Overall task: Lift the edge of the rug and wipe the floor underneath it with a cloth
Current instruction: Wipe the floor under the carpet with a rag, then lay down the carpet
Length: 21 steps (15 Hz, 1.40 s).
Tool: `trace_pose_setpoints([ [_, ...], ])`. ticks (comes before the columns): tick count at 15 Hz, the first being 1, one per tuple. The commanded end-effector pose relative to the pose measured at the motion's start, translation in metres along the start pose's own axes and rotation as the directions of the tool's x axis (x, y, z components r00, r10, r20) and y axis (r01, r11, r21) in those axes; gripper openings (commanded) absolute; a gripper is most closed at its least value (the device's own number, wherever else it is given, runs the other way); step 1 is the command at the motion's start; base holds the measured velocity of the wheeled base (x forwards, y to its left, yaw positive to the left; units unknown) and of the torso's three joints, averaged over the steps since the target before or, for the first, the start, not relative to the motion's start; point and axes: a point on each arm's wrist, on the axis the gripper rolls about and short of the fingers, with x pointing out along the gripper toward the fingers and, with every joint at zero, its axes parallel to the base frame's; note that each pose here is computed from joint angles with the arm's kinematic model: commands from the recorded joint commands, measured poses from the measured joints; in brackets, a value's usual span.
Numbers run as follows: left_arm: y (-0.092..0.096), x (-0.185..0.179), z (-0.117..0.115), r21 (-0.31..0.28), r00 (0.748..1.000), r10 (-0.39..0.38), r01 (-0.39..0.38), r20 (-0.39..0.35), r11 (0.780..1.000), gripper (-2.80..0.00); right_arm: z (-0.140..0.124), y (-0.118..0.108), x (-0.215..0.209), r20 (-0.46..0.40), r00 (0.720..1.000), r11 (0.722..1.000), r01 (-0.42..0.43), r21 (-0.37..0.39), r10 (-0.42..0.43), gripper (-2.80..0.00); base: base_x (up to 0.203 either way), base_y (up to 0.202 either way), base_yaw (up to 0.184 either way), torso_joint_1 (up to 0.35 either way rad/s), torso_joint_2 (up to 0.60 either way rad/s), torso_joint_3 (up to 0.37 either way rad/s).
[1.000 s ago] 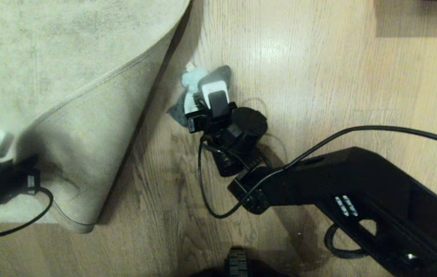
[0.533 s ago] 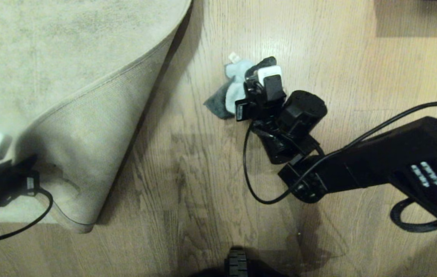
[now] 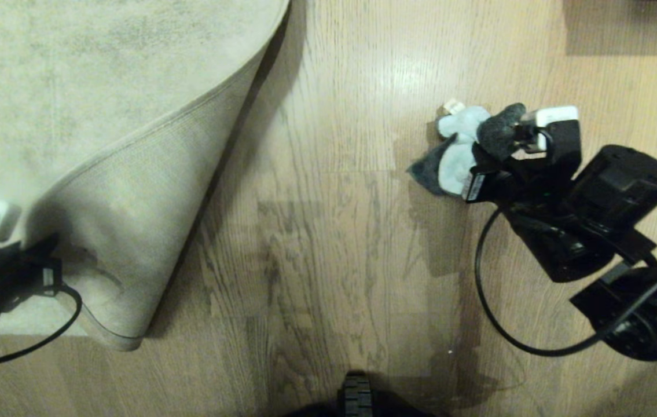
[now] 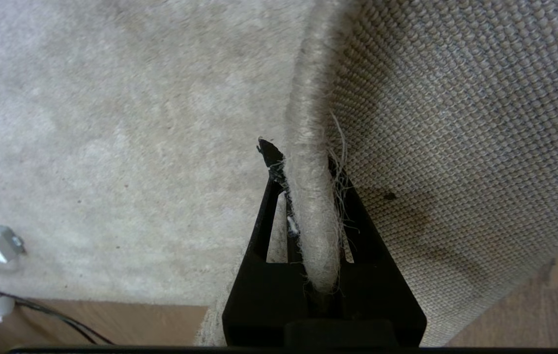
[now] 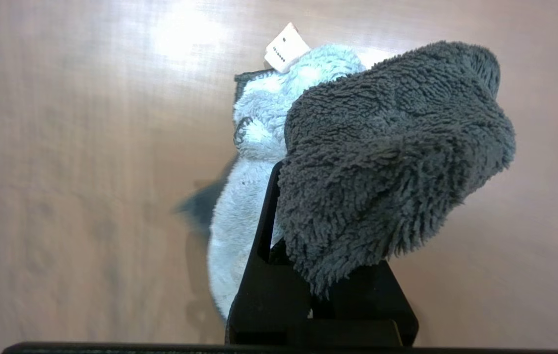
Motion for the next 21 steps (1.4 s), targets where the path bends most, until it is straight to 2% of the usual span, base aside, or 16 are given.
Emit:
trace_pose_setpoints([
  [1,-0.004,0.000,0.002,0.004,1.000,-0.016,0.016,0.014,1.000,-2.80,0.022,-0.035,-0.044,0.021,0.999,0.999,0.047,0.016,-0.047,-2.80,0.000,0.000,0.000,0.000,0.00,0.000],
  [5,-0.005,-0.001,0.001,0.005,1.000,-0.022,0.022,0.006,1.000,-2.80,0.016,-0.069,-0.124,-0.027,1.000,1.000,0.010,0.008,-0.010,-2.80,0.000,0.000,0.000,0.000,0.00,0.000],
  [7,-0.007,-0.003,-0.001,0.005,1.000,-0.025,0.025,0.002,1.000,-2.80,0.004,-0.084,-0.169,-0.067,0.998,1.000,0.014,0.000,-0.014,-2.80,0.000,0.000,0.000,0.000,0.00,0.000],
  [12,-0.010,-0.006,-0.003,0.007,0.999,-0.026,0.026,0.026,1.000,-2.80,0.005,-0.103,-0.241,-0.116,0.993,1.000,0.026,-0.009,-0.027,-2.80,0.000,0.000,0.000,0.000,0.00,0.000],
  [15,-0.010,-0.006,-0.003,0.007,0.999,-0.027,0.027,0.024,1.000,-2.80,-0.003,-0.111,-0.289,-0.091,0.996,1.000,0.000,0.001,0.000,-2.80,0.000,0.000,0.000,0.000,0.00,0.000],
  [16,-0.010,-0.005,-0.003,0.006,0.999,-0.027,0.027,0.023,1.000,-2.80,-0.010,-0.111,-0.298,-0.114,0.993,1.000,-0.027,0.000,0.027,-2.80,0.000,0.000,0.000,0.000,0.00,0.000],
  [17,-0.010,-0.005,-0.004,0.007,0.999,-0.030,0.029,0.022,1.000,-2.80,-0.020,-0.110,-0.304,-0.184,0.980,0.997,-0.075,-0.002,0.073,-2.80,0.000,0.000,0.000,0.000,0.00,0.000],
  [18,-0.011,-0.005,-0.003,0.008,0.999,-0.032,0.032,0.023,0.999,-2.80,-0.035,-0.107,-0.308,-0.320,0.938,0.991,-0.136,0.004,0.130,-2.80,0.000,0.000,0.000,0.000,0.00,0.000],
  [19,-0.011,-0.005,-0.003,0.008,0.999,-0.032,0.032,0.023,0.999,-2.80,-0.045,-0.106,-0.312,-0.422,0.891,0.984,-0.174,0.026,0.169,-2.80,0.000,0.000,0.000,0.000,0.00,0.000],
  [21,-0.011,-0.005,-0.003,0.008,0.999,-0.032,0.032,0.023,0.999,-2.80,-0.054,-0.104,-0.316,-0.505,0.833,0.975,-0.193,0.114,0.224,-2.80,0.000,0.000,0.000,0.000,0.00,0.000],
])
